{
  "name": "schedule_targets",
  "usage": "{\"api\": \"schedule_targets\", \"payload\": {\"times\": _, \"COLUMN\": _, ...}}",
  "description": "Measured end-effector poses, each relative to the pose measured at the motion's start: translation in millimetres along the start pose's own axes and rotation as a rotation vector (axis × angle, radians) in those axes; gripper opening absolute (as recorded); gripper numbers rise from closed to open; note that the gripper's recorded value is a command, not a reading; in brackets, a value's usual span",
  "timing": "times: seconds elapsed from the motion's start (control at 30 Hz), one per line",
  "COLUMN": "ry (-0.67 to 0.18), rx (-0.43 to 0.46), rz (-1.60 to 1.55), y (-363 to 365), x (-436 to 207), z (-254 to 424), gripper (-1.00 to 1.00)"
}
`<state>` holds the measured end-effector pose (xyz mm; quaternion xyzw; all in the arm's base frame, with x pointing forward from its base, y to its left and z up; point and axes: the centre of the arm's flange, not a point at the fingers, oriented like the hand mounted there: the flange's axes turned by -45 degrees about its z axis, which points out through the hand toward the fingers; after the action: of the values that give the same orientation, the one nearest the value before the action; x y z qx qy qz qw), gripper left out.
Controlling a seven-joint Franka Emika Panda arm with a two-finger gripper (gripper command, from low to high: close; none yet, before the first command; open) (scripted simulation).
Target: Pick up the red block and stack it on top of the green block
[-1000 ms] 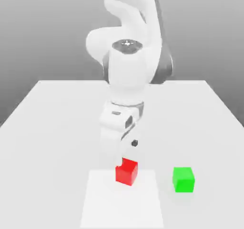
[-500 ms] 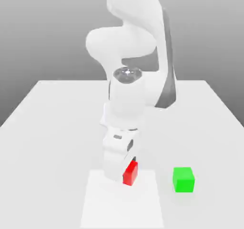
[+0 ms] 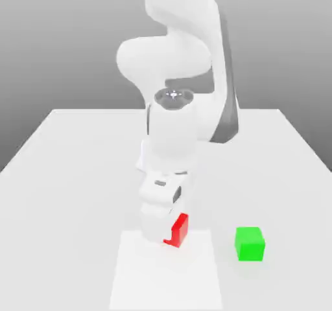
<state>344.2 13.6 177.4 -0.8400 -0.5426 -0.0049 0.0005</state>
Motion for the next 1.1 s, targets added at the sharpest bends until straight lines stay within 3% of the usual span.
{"api": "schedule_targets", "payload": {"times": 0.33, "ry": -0.009, "rx": 0.005, "rz": 0.020, "y": -6.9, "x": 1.9, "z": -31.0, "gripper": -1.00}}
{"api": "schedule_targets", "payload": {"times": 0.93, "ry": -0.011, "rx": 0.000, "rz": 0.530, "y": -53.7, "x": 143.6, "z": -66.5, "gripper": -1.00}}
{"api": "schedule_targets", "payload": {"times": 1.1, "ry": -0.009, "rx": 0.003, "rz": 0.563, "y": -59.2, "x": 155.0, "z": -29.6, "gripper": -1.00}}
